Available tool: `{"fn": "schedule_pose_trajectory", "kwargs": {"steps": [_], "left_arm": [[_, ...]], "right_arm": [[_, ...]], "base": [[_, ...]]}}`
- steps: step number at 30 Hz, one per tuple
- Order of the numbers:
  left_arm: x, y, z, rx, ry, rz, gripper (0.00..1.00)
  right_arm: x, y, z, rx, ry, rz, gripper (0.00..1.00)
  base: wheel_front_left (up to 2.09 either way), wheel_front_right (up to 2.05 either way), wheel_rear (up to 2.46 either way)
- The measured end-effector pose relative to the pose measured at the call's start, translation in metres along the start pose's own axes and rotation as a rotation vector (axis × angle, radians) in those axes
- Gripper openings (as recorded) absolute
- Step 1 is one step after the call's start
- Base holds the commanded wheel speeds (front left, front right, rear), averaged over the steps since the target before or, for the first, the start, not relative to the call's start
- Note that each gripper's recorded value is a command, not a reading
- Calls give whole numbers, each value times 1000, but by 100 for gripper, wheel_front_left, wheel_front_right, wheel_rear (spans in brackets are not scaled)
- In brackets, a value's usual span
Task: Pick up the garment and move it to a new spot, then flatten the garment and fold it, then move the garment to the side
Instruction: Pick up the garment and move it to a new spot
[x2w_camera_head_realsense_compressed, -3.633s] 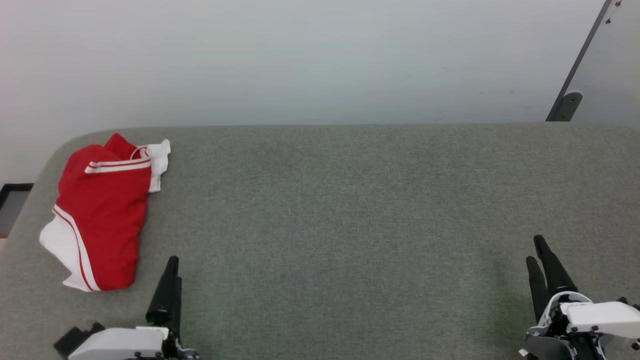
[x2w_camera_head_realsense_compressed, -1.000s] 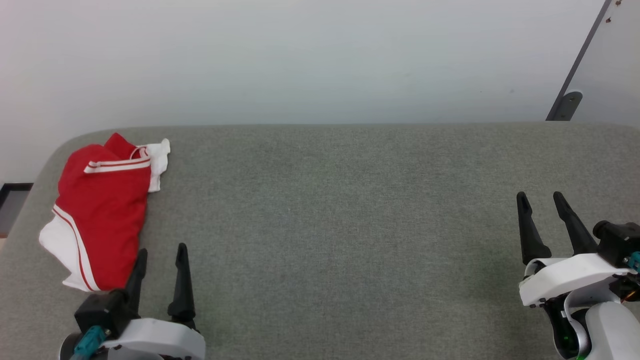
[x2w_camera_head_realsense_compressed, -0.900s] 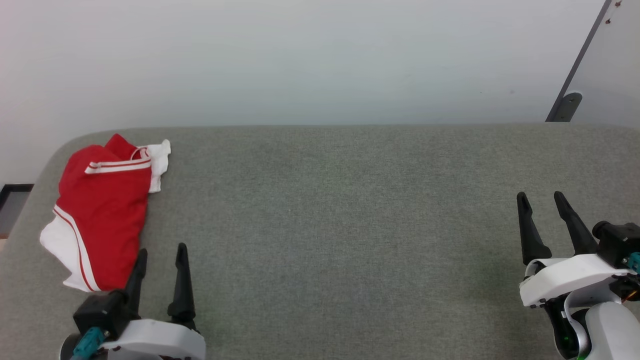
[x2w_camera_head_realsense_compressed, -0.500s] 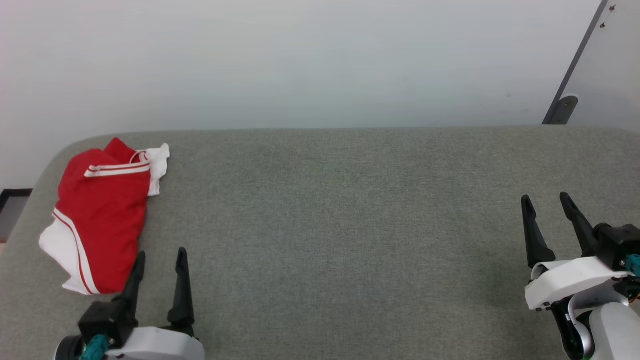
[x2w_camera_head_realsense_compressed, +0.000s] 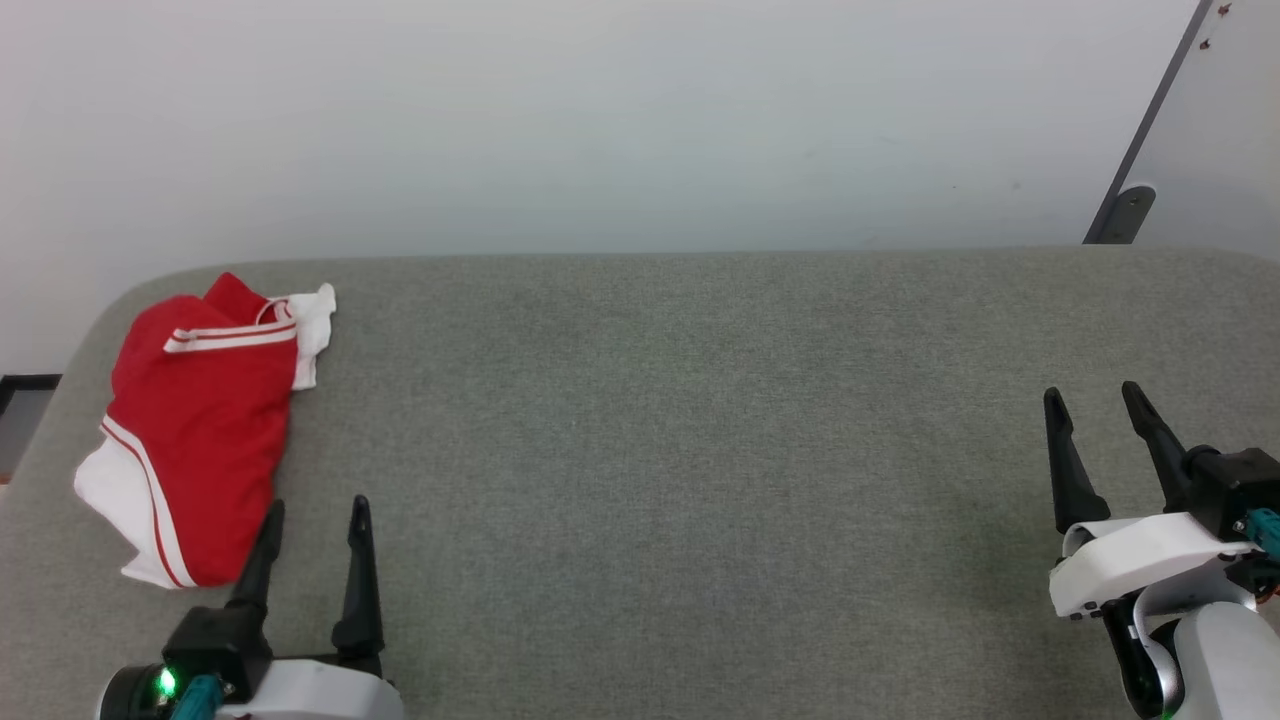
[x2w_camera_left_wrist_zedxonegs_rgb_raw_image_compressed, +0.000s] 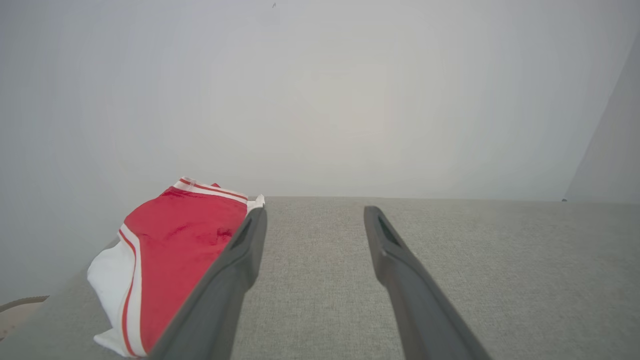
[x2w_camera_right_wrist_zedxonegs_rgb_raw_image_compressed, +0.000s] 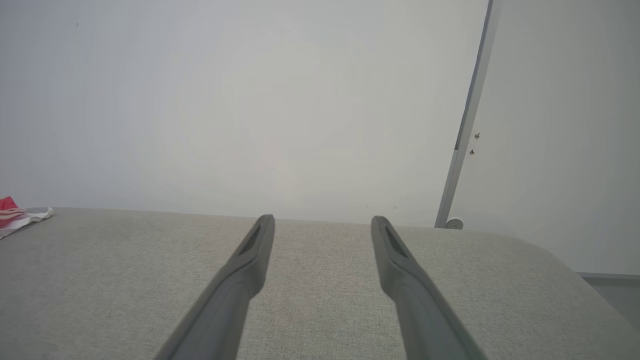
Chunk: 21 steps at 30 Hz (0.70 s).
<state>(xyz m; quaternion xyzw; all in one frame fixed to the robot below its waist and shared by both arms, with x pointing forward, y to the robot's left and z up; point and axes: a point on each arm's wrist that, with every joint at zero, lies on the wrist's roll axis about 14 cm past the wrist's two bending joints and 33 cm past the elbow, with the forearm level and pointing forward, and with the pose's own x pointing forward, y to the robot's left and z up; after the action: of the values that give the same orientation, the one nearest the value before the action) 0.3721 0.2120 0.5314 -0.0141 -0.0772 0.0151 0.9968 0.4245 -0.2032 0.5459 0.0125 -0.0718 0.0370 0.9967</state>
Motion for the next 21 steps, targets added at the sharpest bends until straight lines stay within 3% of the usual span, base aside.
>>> {"fn": "schedule_pose_trajectory", "kwargs": {"steps": [21], "left_arm": [[-5, 3, -13, -9, 40, 1, 100]], "right_arm": [[0, -5, -1, 19, -5, -21, 100]], "base": [[0, 0, 0]]}}
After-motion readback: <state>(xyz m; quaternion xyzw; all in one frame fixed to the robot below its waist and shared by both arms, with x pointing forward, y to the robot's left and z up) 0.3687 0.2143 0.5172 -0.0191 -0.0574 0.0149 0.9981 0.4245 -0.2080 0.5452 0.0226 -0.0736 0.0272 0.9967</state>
